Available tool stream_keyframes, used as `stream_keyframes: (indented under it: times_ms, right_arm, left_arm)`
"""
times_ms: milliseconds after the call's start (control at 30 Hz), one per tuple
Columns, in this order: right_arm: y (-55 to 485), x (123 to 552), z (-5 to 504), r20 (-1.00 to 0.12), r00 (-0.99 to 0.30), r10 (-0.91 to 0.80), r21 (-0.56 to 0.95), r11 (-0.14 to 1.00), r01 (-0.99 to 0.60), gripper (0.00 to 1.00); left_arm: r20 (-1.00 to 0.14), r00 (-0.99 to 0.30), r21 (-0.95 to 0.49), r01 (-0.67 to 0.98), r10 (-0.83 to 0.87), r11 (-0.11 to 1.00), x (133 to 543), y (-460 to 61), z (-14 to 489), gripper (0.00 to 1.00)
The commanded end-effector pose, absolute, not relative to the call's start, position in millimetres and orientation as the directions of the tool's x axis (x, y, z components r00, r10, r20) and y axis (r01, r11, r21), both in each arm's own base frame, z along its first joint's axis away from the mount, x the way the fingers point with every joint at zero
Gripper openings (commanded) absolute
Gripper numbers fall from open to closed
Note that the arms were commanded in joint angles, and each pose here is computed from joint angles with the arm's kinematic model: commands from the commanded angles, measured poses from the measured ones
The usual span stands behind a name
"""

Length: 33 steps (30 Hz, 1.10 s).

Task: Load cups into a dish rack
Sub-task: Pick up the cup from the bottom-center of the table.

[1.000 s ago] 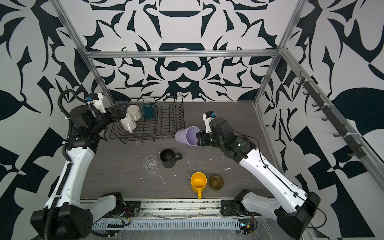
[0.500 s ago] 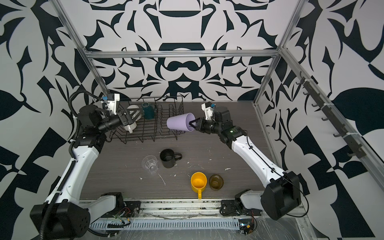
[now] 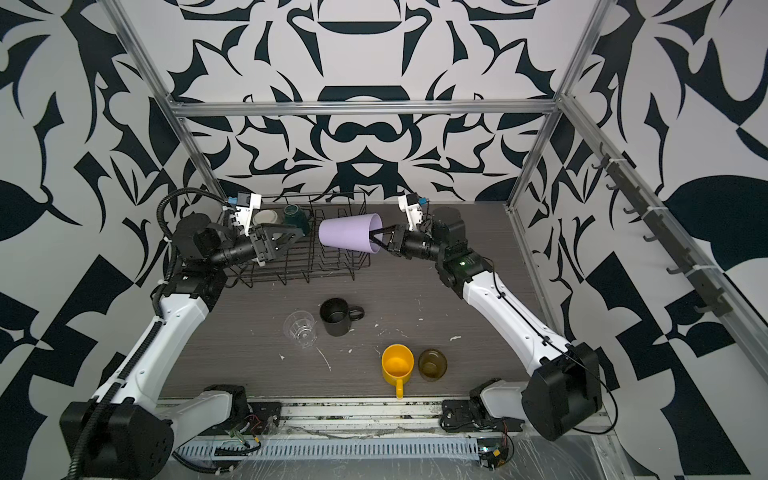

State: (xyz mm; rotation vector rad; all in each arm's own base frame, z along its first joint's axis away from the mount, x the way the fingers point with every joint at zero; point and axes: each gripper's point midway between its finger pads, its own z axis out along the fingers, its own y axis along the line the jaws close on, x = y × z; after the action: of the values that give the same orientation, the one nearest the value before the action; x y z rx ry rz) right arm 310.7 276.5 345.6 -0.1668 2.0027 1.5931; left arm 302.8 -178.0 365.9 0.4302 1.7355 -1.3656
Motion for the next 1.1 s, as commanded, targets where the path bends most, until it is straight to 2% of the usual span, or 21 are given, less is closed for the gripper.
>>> stream_keyframes:
  times_ms: [0, 800, 1067]
  right_arm:
    - [286, 290, 384, -0.575, -0.787, 0.225, 0.818, 0.199, -0.54, 0.0]
    - [318, 283, 393, -0.582, -0.8, 0.146, 0.813, 0.121, -0.57, 0.0]
    - [324, 272, 404, -0.591, -0.797, 0.124, 0.807, 0.071, -0.587, 0.0]
  left_arm:
    - [-0.811, -0.546, -0.585, 0.767, -0.209, 0.263, 284, -185, 378, 1.0]
    - [-0.818, -0.567, -0.572, 0.82, -0.102, 0.033, 242, -221, 390, 0.99]
    - [-0.82, -0.565, -0.57, 0.821, -0.098, 0.032, 243, -224, 388, 0.99]
